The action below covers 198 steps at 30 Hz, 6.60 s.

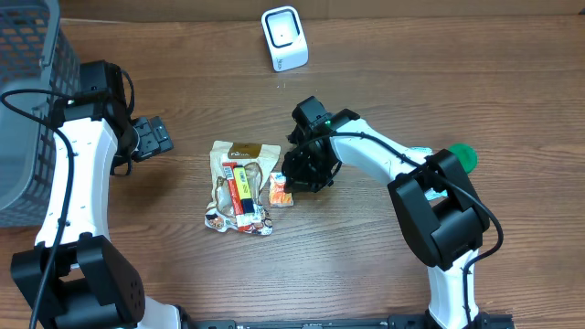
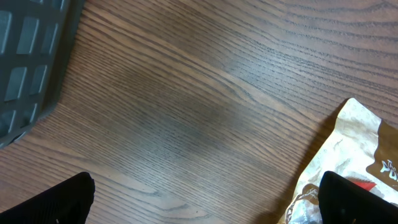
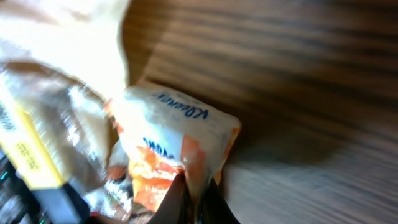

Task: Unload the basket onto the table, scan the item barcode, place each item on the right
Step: 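Grasp the orange-white tissue pack with the right gripper and lift it, then carry the tissue pack up toward the white scanner, then hold the tissue pack in front of the white scanner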

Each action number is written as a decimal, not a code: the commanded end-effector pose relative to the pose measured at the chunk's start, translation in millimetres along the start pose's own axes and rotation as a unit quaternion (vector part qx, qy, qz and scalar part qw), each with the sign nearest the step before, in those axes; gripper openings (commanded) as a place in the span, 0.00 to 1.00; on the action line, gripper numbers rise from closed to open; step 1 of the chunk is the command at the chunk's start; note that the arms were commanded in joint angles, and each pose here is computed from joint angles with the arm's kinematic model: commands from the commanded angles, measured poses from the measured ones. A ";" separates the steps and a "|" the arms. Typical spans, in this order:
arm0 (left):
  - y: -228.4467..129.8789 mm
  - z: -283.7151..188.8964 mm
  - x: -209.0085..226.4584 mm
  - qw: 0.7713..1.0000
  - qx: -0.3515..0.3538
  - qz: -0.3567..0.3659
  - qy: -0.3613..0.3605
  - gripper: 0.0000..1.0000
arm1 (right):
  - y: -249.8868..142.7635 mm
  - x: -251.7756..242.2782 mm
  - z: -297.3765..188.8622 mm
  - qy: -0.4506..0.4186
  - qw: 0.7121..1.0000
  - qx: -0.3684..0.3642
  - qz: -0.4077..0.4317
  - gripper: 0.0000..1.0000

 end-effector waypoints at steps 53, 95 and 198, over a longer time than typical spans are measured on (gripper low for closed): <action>3.3 -0.9 -1.1 1.000 -0.004 0.009 0.000 1.00 | -33.9 -47.8 -128.1 0.493 0.860 0.022 -0.132 0.04; 3.3 -0.9 -1.1 1.000 -0.004 0.009 0.000 1.00 | -106.2 -47.6 -259.5 0.498 0.841 -0.118 -0.175 0.04; 3.3 -0.9 -1.1 1.000 -0.004 0.009 0.000 1.00 | 124.6 92.5 -192.0 -0.330 0.603 -0.602 -0.407 0.04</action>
Point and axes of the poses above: each gripper's point midway between its finger pads, its own z axis out along the fingers, its own x axis along the line the jaws close on, y = z × x, the point moved 10 cm from there along -z, back along the fingers, and after that the axes turned 9 degrees about z, right-handed, at the moved point
